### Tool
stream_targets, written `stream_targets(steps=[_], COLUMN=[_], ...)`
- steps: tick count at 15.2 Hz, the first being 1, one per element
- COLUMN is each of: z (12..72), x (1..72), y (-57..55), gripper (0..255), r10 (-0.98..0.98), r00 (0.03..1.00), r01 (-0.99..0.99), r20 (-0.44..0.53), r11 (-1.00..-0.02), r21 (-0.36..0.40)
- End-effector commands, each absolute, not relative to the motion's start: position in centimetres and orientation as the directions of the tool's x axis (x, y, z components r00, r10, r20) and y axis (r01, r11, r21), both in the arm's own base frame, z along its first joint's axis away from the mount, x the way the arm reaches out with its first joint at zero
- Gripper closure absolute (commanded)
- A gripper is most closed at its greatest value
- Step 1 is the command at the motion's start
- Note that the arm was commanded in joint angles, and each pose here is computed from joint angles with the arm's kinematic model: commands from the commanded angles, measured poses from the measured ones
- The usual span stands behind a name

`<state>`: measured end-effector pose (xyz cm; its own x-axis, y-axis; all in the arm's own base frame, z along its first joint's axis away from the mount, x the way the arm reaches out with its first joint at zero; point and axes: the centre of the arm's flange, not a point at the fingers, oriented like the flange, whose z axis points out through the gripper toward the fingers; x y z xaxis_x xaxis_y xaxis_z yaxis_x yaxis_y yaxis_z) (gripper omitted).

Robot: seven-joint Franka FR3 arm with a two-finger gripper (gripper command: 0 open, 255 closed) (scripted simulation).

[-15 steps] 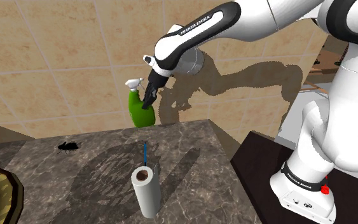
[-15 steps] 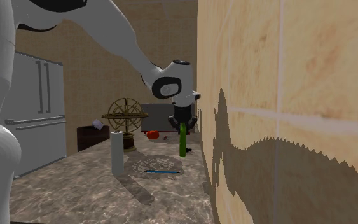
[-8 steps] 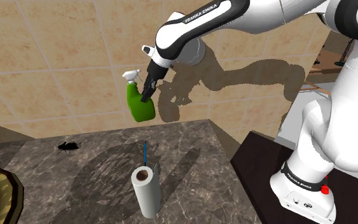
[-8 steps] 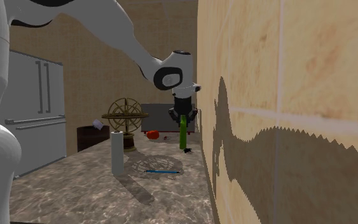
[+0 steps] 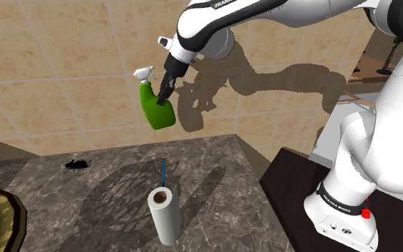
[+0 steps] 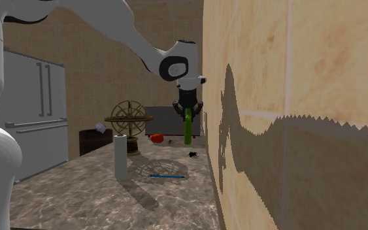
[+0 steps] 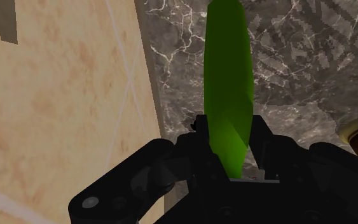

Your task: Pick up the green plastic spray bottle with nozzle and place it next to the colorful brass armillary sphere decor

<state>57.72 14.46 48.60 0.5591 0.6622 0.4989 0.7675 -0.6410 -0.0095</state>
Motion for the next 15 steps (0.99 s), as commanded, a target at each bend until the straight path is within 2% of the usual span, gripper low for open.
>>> stream_targets(steps=[1, 15], z=[49.6, 57.0], x=[57.7, 57.7], y=[14.5, 14.5], gripper=[255, 255], r10=[0.662, 0.662], r00=[0.559, 0.559], r01=[0.767, 0.767], r20=[0.499, 0.499], r11=[-0.641, -0.641], r21=[-0.009, -0.009])
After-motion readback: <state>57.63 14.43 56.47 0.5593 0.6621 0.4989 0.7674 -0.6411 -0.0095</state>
